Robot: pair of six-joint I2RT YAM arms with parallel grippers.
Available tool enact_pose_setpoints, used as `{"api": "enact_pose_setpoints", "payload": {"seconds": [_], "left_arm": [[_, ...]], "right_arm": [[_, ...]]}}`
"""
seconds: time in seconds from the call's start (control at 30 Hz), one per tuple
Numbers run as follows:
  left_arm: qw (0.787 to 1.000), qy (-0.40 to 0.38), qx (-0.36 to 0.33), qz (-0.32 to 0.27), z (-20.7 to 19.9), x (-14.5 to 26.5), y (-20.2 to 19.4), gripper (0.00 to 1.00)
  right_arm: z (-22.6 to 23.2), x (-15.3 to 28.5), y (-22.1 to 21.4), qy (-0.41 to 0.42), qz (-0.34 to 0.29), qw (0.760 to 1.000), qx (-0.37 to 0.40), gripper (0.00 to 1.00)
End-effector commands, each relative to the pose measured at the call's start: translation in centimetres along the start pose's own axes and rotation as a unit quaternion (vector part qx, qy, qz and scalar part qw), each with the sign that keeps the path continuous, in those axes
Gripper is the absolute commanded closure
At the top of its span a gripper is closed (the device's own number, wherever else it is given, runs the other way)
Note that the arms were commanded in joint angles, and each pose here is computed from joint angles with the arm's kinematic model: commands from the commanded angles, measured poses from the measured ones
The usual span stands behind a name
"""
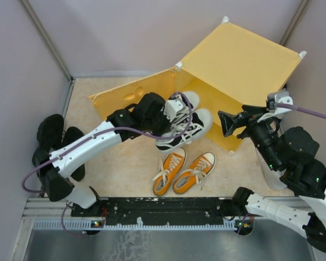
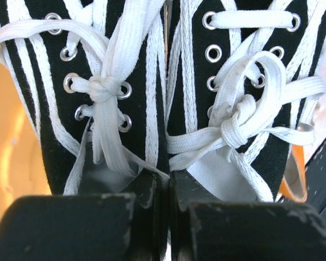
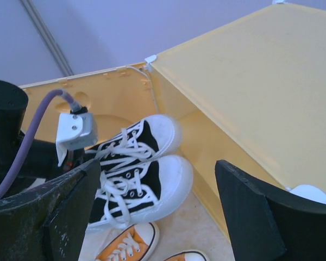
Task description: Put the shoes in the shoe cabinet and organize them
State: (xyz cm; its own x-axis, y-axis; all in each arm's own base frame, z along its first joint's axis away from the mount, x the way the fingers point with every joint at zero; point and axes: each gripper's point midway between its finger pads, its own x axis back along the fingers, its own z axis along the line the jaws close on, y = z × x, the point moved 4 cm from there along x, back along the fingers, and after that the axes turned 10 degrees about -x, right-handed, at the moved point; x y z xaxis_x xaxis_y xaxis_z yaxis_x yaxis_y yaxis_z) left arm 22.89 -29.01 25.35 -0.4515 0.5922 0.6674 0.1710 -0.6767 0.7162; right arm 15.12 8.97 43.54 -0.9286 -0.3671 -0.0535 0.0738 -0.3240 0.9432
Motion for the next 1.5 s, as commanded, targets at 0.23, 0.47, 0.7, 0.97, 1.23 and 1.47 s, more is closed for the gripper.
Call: {"api": "enact_pose_setpoints", "payload": {"seconds": [0.23, 0.47, 0.7, 0.97, 1.23, 1.47], "left_arm": [[0.995, 0.03, 0.025, -0.09, 2.8, -1.0, 9.6, 1.0], [0.991, 0.047, 0.045, -0.118, 5.6, -4.2, 12.5, 1.0], [0.983, 0.083, 0.056, -0.155, 8.8, -6.3, 15.2, 1.0], [0.978, 0.083, 0.063, -0.182, 9.5, -7.9, 16.8, 1.0], [0.979, 0.069, 0.057, -0.185, 9.0, -7.9, 16.8, 0.53], [0.977, 0.067, 0.054, -0.193, 8.9, -6.8, 17.0, 0.32]], "right_arm": [[0.4, 0.1, 3.0, 0.0, -0.026, 1.0, 0.011, 0.13], [0.3, 0.1, 3.4, -0.008, -0.029, 0.999, 0.015, 0.13], [0.0, 0.5, 3.7, -0.014, -0.029, 0.999, 0.015, 0.13], [-0.3, 0.4, 3.2, -0.024, -0.024, 0.999, 0.018, 0.13], [-0.5, 0.5, 3.2, -0.027, -0.027, 0.999, 0.017, 0.13], [-0.3, 0.3, 2.9, -0.025, -0.023, 0.999, 0.014, 0.13]]}}
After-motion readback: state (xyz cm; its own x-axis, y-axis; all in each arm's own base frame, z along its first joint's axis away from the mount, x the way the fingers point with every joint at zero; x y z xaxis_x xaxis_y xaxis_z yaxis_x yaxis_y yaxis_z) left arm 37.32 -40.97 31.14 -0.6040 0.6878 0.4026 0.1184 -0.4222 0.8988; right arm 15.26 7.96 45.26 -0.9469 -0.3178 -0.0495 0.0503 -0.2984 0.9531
